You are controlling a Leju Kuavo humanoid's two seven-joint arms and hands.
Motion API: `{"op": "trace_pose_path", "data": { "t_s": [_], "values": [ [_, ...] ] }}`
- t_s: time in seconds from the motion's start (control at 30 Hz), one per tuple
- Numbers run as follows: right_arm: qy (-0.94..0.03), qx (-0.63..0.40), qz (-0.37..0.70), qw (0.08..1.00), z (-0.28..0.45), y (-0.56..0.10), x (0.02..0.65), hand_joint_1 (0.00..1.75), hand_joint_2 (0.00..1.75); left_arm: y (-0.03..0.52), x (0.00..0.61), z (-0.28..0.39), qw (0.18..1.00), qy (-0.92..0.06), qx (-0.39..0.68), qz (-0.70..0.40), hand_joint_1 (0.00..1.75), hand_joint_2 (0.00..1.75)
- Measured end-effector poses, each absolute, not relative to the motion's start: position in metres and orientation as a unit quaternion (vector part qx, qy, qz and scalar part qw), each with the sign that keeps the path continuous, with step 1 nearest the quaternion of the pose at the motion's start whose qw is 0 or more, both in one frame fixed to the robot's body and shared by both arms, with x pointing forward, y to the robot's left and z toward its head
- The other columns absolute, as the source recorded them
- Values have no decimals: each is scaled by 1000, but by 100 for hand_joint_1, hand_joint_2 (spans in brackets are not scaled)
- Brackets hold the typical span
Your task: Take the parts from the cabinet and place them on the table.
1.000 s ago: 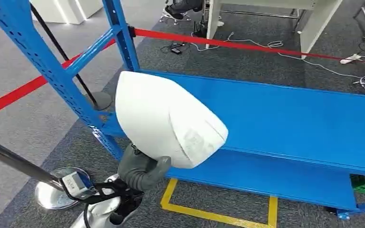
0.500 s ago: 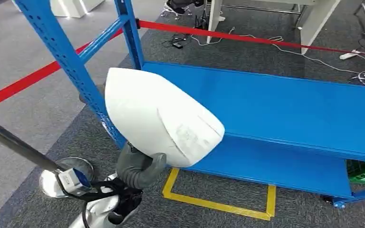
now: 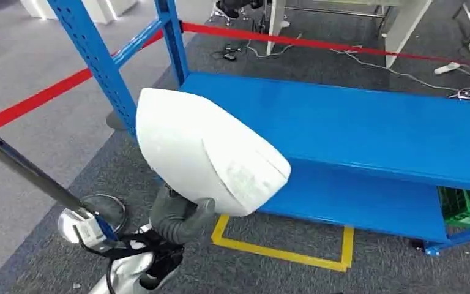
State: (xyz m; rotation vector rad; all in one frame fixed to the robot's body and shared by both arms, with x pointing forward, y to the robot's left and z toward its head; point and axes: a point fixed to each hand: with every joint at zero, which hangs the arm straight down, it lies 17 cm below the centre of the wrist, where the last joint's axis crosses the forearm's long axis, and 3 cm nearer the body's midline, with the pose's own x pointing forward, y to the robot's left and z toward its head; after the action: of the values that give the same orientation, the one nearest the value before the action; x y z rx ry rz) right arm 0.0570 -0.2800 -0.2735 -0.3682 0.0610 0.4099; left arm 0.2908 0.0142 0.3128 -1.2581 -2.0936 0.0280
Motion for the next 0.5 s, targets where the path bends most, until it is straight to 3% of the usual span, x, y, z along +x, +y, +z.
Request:
{"op": "trace_pose_path", "data": {
  "t_s": [0.5],
  "values": [
    [21,-173,206,963,-274,-277,60,0,175,18,293,310,346,-806,-481,16,175,175]
  ]
}}
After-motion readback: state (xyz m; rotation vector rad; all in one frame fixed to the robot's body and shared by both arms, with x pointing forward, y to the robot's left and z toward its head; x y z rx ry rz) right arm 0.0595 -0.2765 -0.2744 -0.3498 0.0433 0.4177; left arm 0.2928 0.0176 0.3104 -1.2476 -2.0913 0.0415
